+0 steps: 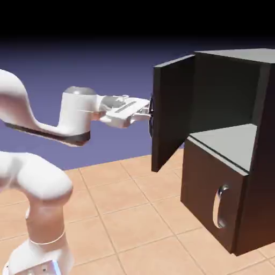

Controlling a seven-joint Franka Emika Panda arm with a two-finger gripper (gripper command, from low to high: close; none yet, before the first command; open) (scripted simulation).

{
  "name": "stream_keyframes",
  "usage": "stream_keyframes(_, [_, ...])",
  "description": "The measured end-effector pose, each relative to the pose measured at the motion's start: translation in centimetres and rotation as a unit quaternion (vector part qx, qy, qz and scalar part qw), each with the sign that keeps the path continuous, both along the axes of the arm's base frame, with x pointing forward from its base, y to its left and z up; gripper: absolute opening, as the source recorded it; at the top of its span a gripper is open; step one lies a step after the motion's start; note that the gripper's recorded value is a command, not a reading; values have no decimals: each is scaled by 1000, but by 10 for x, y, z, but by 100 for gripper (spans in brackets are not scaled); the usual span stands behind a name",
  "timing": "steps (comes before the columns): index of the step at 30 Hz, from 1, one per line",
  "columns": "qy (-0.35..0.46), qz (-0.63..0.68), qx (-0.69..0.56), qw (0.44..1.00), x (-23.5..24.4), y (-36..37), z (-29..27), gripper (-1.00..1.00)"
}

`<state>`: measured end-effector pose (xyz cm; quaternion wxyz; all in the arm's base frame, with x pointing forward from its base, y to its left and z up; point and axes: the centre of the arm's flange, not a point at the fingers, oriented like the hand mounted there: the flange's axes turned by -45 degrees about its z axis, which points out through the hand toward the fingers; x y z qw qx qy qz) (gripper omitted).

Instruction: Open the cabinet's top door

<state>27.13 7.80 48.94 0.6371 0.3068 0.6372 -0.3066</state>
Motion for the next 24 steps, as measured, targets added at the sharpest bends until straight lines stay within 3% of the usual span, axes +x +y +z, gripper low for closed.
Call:
stream_keyframes(23, [0,-296,0,955,21,183,0,-100])
stream_keyframes(24, [0,-302,0,953,22,186,0,100])
